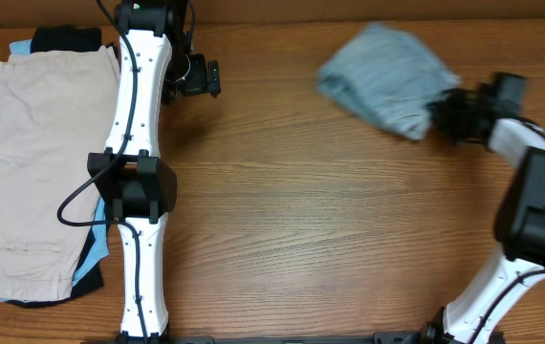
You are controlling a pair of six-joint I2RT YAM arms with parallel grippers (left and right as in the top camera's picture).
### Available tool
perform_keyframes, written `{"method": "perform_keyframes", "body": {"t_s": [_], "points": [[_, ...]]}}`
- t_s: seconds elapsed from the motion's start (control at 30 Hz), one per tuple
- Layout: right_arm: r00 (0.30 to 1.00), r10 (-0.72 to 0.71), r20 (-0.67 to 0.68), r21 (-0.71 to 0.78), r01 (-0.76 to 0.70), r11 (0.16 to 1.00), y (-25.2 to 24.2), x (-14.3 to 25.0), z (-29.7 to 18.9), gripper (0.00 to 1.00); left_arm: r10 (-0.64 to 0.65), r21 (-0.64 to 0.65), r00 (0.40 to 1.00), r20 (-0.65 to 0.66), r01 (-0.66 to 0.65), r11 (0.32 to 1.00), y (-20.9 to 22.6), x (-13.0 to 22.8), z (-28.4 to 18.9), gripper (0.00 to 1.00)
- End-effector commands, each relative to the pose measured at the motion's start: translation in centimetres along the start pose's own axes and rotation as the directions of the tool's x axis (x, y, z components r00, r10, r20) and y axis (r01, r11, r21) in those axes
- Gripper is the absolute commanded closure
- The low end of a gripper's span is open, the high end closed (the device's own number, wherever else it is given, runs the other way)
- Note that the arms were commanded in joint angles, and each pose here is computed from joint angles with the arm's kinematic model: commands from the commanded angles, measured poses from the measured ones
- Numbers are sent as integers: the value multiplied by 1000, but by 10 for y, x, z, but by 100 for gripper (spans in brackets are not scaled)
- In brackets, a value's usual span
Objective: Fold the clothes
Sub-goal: 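Grasp the folded shorts with the right gripper and carry them to the upper right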
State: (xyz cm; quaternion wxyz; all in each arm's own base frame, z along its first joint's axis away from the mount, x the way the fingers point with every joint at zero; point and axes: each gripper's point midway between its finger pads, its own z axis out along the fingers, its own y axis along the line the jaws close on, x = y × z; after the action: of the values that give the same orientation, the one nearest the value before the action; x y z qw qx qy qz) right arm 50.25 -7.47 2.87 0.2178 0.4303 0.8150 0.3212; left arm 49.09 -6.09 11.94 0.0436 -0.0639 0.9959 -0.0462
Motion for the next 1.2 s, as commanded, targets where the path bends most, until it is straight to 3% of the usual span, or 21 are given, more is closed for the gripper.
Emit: {"method": "perform_keyframes", "body": {"t_s": [0.0,0.13,0.57,0.9,1.17], "points": [[979,172,110,-11,-172,985,-23,-44,-20,96,25,-8,1000,5,-25,1000,0,-2,2,0],[933,264,243,2,-273,962,-35,-71,-28,96,26,-8,1000,7,-26,1000,0,-3,2,0],[895,135,425,72,-181,981,8,-52,5,96,22,-8,1000,11,-22,1000,0,-4,2,0],[891,147,429,-8,-159,987,25,-66,-12,96,23,-7,1000,13,-23,1000,0,-4,2,0],[850,210,483,3,-241,971,-10,-99,-39,96,22,-7,1000,11,-22,1000,0,-4,2,0]]}}
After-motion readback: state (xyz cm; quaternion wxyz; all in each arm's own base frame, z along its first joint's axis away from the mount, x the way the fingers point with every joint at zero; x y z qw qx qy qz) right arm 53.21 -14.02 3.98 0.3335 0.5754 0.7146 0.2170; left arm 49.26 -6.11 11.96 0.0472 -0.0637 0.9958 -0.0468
